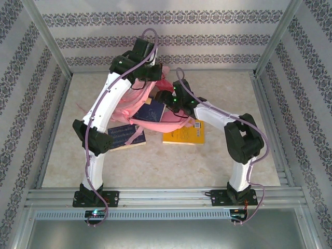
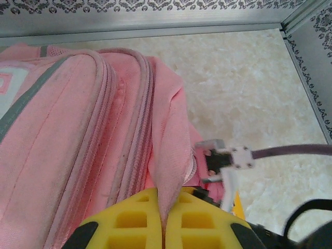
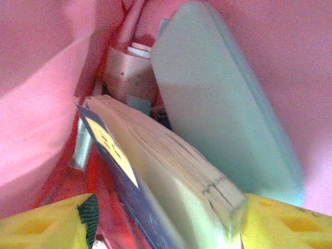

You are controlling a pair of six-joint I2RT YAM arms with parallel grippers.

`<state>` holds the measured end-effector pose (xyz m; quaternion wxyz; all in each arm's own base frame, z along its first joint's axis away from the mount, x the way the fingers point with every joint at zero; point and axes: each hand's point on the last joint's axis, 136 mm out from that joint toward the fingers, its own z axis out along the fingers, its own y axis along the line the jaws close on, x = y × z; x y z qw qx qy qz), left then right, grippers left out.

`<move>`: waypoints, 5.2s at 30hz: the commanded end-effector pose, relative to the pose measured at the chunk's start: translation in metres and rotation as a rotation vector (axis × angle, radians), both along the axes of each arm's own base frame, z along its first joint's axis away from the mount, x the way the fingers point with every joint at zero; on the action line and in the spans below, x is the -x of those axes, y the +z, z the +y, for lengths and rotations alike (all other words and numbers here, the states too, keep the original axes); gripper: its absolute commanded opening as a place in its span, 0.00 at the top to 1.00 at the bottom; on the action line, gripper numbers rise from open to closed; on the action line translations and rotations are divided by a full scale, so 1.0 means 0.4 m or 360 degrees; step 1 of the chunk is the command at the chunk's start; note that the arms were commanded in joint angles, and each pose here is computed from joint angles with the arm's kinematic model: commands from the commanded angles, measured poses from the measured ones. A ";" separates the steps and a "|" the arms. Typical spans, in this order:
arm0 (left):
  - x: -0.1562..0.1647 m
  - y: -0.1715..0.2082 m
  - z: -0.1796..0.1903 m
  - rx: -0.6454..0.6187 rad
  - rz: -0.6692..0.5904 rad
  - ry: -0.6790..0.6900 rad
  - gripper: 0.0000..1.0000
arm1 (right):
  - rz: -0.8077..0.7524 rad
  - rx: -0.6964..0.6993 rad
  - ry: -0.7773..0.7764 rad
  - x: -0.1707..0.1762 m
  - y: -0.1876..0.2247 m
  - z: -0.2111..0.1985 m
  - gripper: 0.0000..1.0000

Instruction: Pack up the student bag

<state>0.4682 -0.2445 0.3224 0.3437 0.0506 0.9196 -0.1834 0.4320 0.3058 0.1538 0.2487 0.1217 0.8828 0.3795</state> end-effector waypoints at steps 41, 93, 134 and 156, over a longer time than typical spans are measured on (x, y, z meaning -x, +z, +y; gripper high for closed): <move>0.455 -0.326 0.044 0.0329 0.0448 0.0032 0.46 | 0.0610 0.0242 -0.0331 0.037 -0.293 -0.494 0.87; 0.552 -0.712 0.012 0.0596 0.0904 0.0101 0.44 | 0.0559 0.0253 0.0715 0.403 -0.313 -0.151 0.62; 0.641 -0.670 -0.043 0.0706 0.1103 -0.0292 0.63 | 0.0627 -0.0672 0.0957 0.590 -0.136 -0.031 0.61; 0.596 -0.502 -0.006 0.0762 0.0912 -0.0198 0.37 | 0.0610 -0.0271 0.0354 0.663 -0.121 -0.296 1.00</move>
